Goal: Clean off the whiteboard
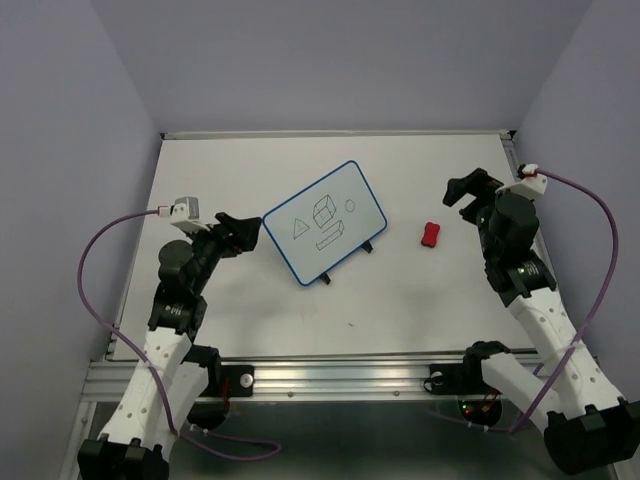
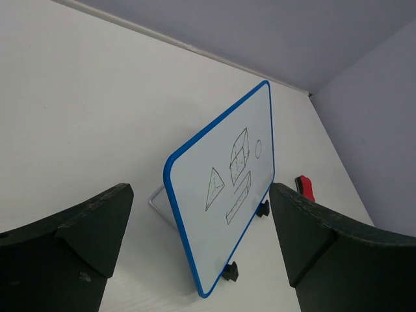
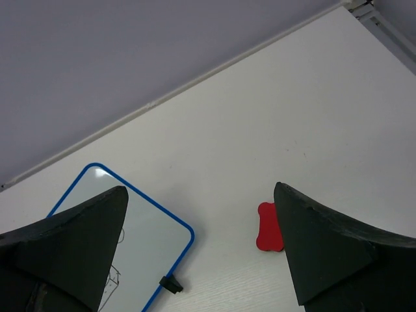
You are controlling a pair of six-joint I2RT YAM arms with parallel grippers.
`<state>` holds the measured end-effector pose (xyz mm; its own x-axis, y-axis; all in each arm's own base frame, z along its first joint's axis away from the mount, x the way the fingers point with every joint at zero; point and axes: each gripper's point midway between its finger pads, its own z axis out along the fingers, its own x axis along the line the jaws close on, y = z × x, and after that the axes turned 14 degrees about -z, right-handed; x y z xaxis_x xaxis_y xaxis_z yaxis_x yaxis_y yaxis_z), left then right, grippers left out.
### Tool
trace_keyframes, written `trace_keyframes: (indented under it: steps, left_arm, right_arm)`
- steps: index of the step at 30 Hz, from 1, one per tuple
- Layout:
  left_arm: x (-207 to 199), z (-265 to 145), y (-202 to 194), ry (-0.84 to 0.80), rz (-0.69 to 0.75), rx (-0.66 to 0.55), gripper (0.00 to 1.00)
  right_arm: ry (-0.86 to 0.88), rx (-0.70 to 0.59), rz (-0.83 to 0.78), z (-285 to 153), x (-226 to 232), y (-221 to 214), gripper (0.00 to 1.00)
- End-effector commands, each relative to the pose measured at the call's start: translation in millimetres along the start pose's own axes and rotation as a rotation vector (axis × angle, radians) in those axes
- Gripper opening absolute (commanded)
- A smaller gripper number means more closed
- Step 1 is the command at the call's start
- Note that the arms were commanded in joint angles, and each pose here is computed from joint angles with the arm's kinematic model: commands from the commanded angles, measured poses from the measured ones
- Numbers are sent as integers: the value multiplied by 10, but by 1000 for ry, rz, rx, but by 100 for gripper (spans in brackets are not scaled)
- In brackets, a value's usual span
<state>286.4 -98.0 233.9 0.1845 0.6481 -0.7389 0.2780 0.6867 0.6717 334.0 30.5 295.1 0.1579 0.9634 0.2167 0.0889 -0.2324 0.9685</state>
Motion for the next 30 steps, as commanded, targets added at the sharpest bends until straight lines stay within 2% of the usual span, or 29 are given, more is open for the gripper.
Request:
trace_keyframes:
  steps: [1, 5, 8, 11, 17, 27, 30]
  left_arm:
    - [-34, -8, 55, -7, 11, -24, 99]
    - [8, 43, -80, -19, 9, 31, 99]
    - [31, 72, -231, -49, 12, 86, 99]
    - [103, 69, -474, -104, 6, 142, 99]
    - [-76, 10, -646, -291, 36, 173, 99]
    - [55, 228, -677, -251, 32, 176, 98]
    - [127, 348, -722, -223, 22, 209, 97]
  right_arm:
    - [-77, -8, 17, -18, -152, -6, 100]
    - [-44, 29, -14, 21, -92, -92, 100]
    - [-52, 112, -44, 116, -75, -257, 100]
    - [-59, 224, -78, 231, -64, -533, 100]
    - [-32, 297, -75, 302, -5, -769, 100]
    - [5, 346, -75, 354, 77, -902, 100]
    - [31, 361, -72, 369, 132, -927, 100]
